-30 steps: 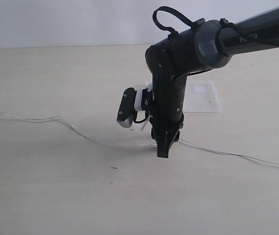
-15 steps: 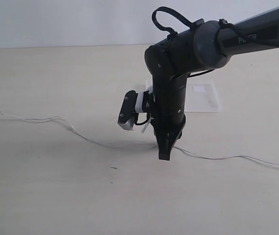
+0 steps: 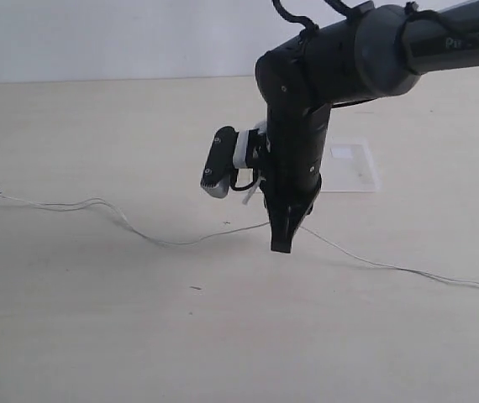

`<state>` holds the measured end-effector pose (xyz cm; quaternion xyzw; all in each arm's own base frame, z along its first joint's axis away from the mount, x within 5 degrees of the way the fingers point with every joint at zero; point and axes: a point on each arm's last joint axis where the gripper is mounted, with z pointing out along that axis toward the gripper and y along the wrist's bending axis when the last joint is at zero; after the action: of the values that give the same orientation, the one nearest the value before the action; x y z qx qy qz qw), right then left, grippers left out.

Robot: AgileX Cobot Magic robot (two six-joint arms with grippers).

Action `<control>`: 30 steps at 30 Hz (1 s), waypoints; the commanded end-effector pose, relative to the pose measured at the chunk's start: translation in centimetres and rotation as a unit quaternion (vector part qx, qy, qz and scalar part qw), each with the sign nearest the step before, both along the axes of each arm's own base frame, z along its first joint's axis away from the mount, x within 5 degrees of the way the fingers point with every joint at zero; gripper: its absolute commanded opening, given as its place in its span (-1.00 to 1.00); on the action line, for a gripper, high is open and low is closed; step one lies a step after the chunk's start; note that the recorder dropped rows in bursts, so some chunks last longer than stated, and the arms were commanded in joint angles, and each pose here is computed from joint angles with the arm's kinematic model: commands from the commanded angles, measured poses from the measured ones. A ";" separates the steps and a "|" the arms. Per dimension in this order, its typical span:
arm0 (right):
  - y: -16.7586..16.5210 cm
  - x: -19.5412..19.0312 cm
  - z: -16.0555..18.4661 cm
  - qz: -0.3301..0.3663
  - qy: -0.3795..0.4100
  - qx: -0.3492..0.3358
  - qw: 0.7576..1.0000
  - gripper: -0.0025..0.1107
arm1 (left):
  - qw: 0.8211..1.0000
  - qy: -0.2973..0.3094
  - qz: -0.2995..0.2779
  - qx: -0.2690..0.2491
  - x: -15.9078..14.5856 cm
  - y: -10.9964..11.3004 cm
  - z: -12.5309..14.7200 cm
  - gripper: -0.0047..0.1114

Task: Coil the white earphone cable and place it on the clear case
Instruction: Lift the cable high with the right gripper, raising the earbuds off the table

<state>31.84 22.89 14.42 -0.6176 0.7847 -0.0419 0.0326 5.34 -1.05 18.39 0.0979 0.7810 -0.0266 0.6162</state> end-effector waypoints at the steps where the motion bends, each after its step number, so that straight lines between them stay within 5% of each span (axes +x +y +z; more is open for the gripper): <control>1: -0.2 0.2 2.1 -0.008 -0.040 0.017 0.999 -0.96 | 1.000 -0.004 -0.003 -0.008 0.0 -0.1 0.1 -0.92; 10: -2.0 1.0 7.3 -0.058 -0.171 -0.008 0.984 -0.96 | 1.000 -0.004 -0.003 -0.008 0.0 -0.1 0.1 -0.92; 30: -5.1 -2.0 23.3 -0.135 -0.358 0.130 0.915 -0.96 | 1.000 -0.004 -0.003 -0.008 0.0 -0.1 0.1 -0.92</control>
<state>30.19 18.33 35.87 -0.4538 0.8005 -0.1596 0.3574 5.34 -1.05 18.39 0.0979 0.7810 -0.0266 0.6162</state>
